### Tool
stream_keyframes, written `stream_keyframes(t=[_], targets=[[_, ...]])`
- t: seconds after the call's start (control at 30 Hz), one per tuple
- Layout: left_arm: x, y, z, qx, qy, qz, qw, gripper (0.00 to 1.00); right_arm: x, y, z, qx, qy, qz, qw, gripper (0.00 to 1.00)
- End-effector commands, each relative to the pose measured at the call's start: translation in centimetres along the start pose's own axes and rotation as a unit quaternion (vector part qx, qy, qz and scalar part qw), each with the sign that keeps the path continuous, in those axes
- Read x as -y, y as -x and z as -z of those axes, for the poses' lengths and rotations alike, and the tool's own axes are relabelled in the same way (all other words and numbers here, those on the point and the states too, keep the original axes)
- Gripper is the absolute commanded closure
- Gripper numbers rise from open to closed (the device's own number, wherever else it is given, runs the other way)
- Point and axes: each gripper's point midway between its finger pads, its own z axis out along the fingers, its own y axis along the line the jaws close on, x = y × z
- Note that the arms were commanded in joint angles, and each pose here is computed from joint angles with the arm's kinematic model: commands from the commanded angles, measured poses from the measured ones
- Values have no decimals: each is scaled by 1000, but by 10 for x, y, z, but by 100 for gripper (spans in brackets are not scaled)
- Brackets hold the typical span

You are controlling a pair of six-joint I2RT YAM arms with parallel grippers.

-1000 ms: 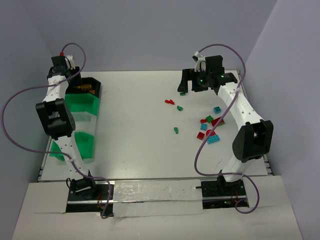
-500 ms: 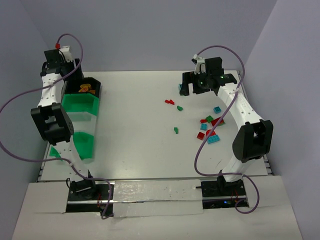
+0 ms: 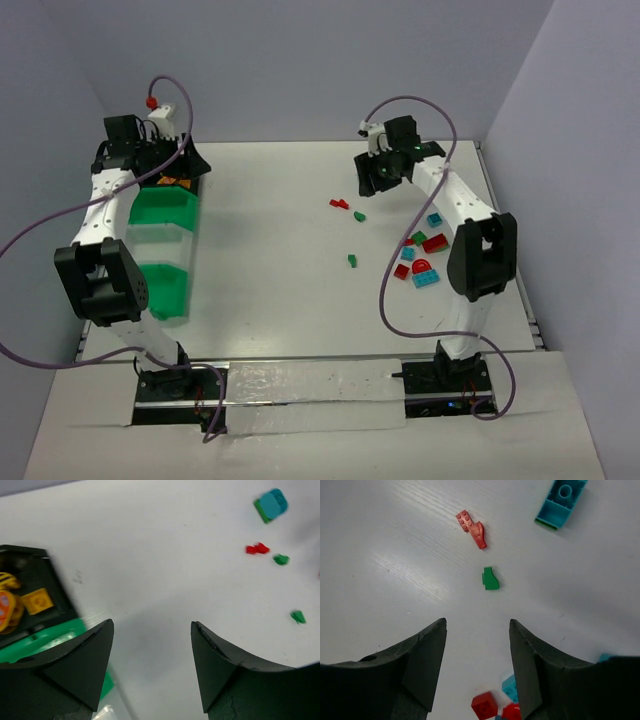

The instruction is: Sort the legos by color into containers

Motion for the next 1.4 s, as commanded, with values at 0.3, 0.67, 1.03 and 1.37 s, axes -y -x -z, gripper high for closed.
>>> stream_keyframes(t=[0.3,0.67,1.03,1.37], targets=[[73,1,7,18,-118,-19,993,25,-12,10,-95,-63,4,122,990,47],[82,-1,7,15,-127,-20,992,24,-4,-6,-133,-103,5,160,982,50],[85,2,7,17,-124,-22,992,24,-12,-20,-148,-130,45,165,977,50],[82,0,3,19,-115,-4,993,26,-14,-32,-155,-144,62,170,973,65]])
